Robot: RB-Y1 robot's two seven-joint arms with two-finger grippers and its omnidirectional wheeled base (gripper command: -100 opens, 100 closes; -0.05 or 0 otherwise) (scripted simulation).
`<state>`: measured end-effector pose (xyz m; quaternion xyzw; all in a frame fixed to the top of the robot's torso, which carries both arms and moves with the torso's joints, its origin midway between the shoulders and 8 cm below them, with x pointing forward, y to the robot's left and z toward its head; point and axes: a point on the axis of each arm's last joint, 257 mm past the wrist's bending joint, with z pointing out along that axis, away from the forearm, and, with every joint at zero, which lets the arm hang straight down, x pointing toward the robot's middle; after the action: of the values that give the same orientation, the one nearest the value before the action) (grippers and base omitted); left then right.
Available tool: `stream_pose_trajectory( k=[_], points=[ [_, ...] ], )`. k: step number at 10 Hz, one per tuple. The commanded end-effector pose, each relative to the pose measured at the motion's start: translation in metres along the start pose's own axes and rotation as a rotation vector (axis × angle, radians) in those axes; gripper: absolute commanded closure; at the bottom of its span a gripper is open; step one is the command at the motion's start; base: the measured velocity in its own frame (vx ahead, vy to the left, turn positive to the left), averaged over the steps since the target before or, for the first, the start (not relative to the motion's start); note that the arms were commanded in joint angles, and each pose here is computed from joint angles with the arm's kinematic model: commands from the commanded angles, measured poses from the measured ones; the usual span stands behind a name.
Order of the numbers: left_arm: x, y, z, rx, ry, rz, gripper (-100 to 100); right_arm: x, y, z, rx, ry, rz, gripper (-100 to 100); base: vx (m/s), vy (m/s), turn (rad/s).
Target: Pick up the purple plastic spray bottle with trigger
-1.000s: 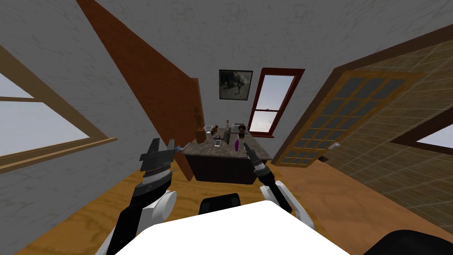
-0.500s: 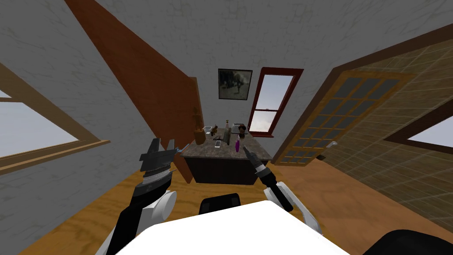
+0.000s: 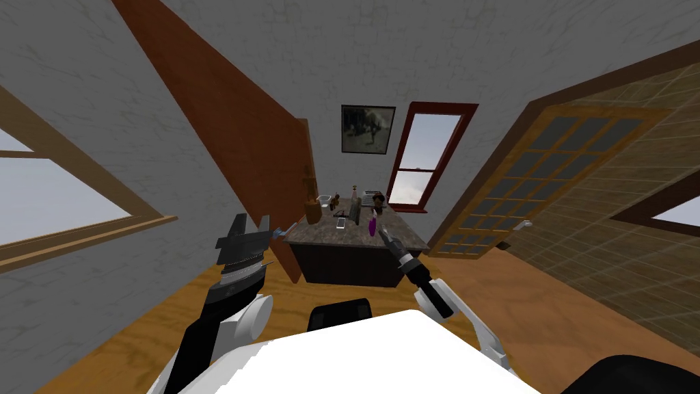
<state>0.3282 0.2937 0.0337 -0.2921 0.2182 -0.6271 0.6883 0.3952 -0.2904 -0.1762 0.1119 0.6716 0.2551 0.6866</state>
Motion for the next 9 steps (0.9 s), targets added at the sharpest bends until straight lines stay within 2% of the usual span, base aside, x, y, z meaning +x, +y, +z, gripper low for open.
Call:
stream_pose_trajectory(
  k=[1,3,4,6,9],
  points=[
    [0.0,0.0,0.0,0.0,0.0,0.0,0,0.002,-0.027,0.0,0.059,0.033,-0.055,-100,0.029,0.089,0.073],
    [0.0,0.0,0.0,0.0,0.0,0.0,0,0.0,-0.063,-0.005,0.135,0.071,-0.129,-100,0.041,0.13,0.091],
    [0.0,0.0,0.0,0.0,0.0,0.0,0,0.0,-0.063,-0.005,0.135,0.071,-0.129,-100,0.027,0.108,0.026],
    [0.0,0.0,0.0,0.0,0.0,0.0,0,-0.007,-0.099,-0.01,0.214,0.102,-0.2,-100,0.023,0.087,0.09],
    [0.0,0.0,0.0,0.0,0.0,0.0,0,-0.024,-0.15,-0.021,0.33,0.136,-0.298,-100,0.03,0.135,0.117]
  ],
)
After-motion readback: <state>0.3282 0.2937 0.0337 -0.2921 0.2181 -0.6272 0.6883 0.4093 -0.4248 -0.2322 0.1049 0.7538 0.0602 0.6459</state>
